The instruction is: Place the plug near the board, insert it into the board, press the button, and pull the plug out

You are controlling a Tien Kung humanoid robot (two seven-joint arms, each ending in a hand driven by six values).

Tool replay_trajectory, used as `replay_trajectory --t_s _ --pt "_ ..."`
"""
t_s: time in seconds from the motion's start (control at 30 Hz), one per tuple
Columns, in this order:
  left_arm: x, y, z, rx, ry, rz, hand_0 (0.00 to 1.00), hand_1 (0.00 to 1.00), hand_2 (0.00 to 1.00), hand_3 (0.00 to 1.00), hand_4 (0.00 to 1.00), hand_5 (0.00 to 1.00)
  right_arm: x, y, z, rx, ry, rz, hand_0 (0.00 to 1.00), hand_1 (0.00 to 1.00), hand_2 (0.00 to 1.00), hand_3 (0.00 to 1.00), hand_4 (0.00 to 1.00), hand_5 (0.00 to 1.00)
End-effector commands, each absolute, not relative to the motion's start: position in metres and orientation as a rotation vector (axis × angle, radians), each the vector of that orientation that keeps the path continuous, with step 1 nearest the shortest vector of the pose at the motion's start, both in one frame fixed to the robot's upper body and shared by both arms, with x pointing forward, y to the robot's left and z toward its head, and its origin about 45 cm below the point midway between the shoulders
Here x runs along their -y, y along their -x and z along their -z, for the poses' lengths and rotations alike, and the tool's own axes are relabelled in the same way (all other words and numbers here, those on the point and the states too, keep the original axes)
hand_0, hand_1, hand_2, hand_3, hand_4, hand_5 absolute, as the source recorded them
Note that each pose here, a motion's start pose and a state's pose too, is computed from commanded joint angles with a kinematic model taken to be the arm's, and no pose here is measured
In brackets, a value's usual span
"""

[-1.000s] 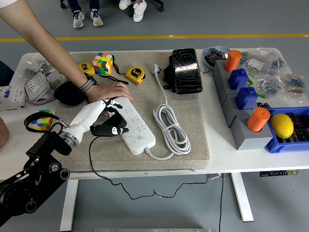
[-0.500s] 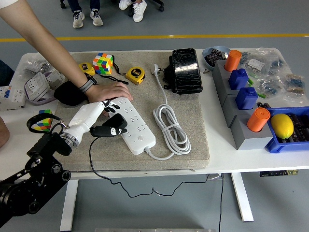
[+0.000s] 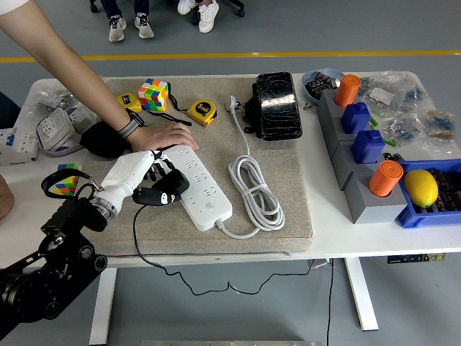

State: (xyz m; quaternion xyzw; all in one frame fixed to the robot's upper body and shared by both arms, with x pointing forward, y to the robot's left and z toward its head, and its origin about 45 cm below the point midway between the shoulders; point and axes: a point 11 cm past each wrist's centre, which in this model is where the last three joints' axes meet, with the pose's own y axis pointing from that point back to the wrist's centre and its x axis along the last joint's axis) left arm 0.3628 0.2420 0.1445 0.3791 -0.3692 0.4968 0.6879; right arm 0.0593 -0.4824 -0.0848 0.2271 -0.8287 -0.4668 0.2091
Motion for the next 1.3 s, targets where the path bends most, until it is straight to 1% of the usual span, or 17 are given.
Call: replay_trajectory --t_s 0.07,0.1,0.27,0.3,0.67,0.87,1.13,1.3 --pt "-0.242 -0.363 -0.145 0.829 -0.85 -1.11 0.221 0.326 0.428 0.541 0.924 0.049 0.482 -0.059 0.085 2.306 -0.632 1.298 0.478 0.588 0.544 0.511 0.859 0.363" --pt "-0.242 -0.363 -0.144 0.825 -0.848 -1.113 0.206 0.306 0.371 0.542 0.853 0.002 0.482 -0.059 0.085 2.306 -0.632 1.297 0.474 0.588 0.544 0.511 0.859 0.363" --pt "-0.241 -0.361 -0.144 0.812 -0.835 -1.118 0.206 0.306 0.371 0.542 0.853 0.002 0.483 -0.059 0.085 2.305 -0.631 1.296 0.474 0.588 0.544 0.511 0.859 0.363" --pt "-0.24 -0.361 -0.144 0.811 -0.83 -1.12 0.202 0.3 0.367 0.539 0.82 0.002 0.483 -0.059 0.085 2.305 -0.632 1.296 0.477 0.588 0.544 0.511 0.859 0.363" --pt "-0.237 -0.362 -0.163 0.832 -0.722 -1.152 0.196 0.287 0.364 0.538 0.804 0.002 0.482 -0.06 0.085 2.306 -0.633 1.299 0.477 0.588 0.544 0.511 0.858 0.363" --pt "-0.251 -0.364 -0.175 0.851 -0.705 -1.196 0.194 0.286 0.363 0.538 0.798 0.002 0.482 -0.059 0.085 2.305 -0.633 1.299 0.477 0.588 0.544 0.511 0.858 0.363" --pt "-0.28 -0.362 -0.159 0.86 -0.813 -1.197 0.195 0.29 0.363 0.537 0.776 0.002 0.481 -0.06 0.085 2.305 -0.636 1.3 0.477 0.588 0.544 0.511 0.858 0.362" --pt "-0.289 -0.358 -0.151 0.854 -0.851 -1.19 0.198 0.293 0.364 0.536 0.779 0.002 0.481 -0.06 0.085 2.306 -0.633 1.301 0.477 0.587 0.544 0.511 0.858 0.362"
